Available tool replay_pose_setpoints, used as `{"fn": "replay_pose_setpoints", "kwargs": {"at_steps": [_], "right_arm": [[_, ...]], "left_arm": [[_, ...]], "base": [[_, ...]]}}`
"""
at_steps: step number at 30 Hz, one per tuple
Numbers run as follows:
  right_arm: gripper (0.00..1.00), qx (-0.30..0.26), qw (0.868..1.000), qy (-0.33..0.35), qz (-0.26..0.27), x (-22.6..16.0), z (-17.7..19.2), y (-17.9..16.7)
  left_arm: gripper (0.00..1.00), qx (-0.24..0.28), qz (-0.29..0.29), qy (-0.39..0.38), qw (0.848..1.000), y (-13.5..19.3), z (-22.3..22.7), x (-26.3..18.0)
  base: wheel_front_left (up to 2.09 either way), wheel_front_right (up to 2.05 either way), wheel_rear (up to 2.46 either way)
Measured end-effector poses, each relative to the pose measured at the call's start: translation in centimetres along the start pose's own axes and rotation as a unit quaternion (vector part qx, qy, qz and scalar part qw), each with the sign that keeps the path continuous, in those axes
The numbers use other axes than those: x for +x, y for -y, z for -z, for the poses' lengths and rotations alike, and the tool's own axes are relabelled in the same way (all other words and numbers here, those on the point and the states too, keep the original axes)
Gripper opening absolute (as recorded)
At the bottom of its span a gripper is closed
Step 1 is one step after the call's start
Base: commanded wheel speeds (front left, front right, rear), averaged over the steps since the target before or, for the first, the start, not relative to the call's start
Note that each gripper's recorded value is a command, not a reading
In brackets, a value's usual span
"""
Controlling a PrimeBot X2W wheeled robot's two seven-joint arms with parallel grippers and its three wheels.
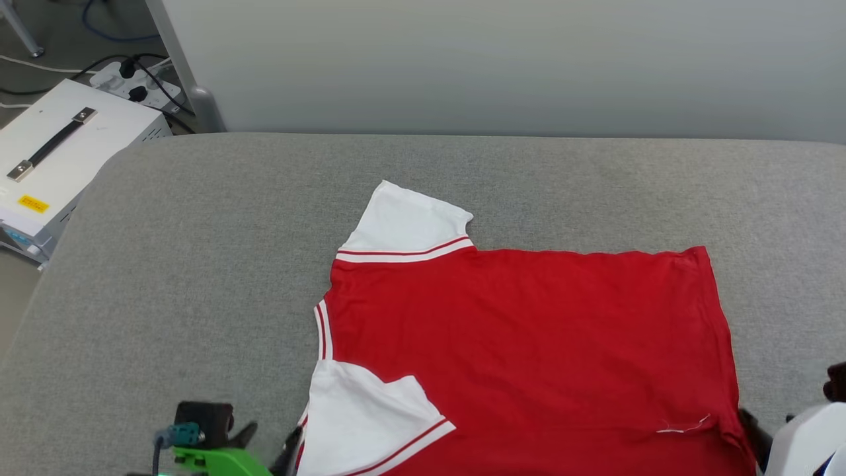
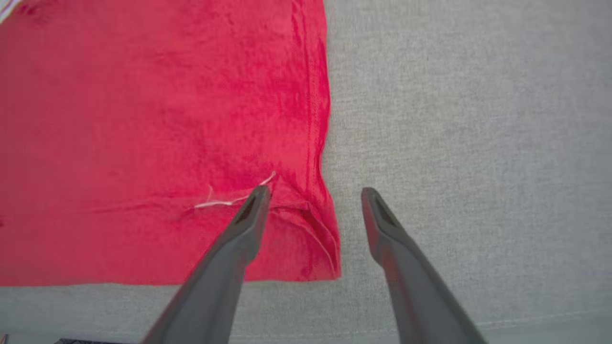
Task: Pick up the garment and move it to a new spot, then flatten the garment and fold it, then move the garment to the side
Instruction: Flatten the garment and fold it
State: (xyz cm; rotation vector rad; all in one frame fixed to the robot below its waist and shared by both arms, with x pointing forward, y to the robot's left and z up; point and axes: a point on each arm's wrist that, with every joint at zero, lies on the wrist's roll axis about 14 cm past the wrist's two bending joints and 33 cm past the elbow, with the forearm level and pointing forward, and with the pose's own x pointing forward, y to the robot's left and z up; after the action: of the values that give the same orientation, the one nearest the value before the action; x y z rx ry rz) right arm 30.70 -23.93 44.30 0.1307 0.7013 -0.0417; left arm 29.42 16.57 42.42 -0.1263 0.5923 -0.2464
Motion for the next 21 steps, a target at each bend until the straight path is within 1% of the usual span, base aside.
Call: {"fn": "replay_pose_setpoints", "kwargs": {"at_steps": [2, 4, 7, 10, 13, 16, 19, 21], "right_arm": [[1.00, -0.009, 0.999, 0.048, -0.005, -0.1, -2.4, -0.4], [1.00, -0.028, 0.994, 0.105, -0.010, -0.3, -5.2, -0.9], [1.00, -0.047, 0.982, 0.182, -0.021, -0.9, -8.6, -1.9], [1.00, -0.058, 0.969, 0.236, -0.043, -1.3, -10.5, -3.4], [1.00, -0.085, 0.954, 0.279, -0.061, -1.8, -11.7, -4.6], [1.00, -0.084, 0.938, 0.328, -0.077, -2.4, -12.8, -5.6], [1.00, -0.074, 0.923, 0.367, -0.092, -2.9, -13.5, -6.7], [1.00, -0.067, 0.913, 0.389, -0.101, -3.1, -13.7, -7.2]], "left_arm": [[1.00, -0.002, -0.007, 0.051, 0.999, -0.1, -2.4, 0.2], [1.00, 0.003, -0.016, 0.104, 0.994, -0.5, -4.8, 0.3], [1.00, 0.016, -0.032, 0.197, 0.980, -1.1, -8.8, -0.1], [1.00, 0.022, -0.029, 0.264, 0.964, -0.7, -11.3, -0.6], [1.00, 0.016, -0.031, 0.308, 0.951, -0.6, -12.6, -1.0], [1.00, 0.015, -0.033, 0.330, 0.943, -0.6, -13.3, -1.2], [1.00, 0.036, -0.033, 0.339, 0.940, -0.5, -13.5, -1.1], [1.00, 0.035, -0.031, 0.338, 0.940, -0.3, -13.4, -0.9]], "base": [[0.00, 0.00, 0.00], [0.00, 0.00, 0.00], [0.00, 0.00, 0.00], [0.00, 0.00, 0.00], [0.00, 0.00, 0.00], [0.00, 0.00, 0.00], [0.00, 0.00, 0.00], [0.00, 0.00, 0.00]]}}
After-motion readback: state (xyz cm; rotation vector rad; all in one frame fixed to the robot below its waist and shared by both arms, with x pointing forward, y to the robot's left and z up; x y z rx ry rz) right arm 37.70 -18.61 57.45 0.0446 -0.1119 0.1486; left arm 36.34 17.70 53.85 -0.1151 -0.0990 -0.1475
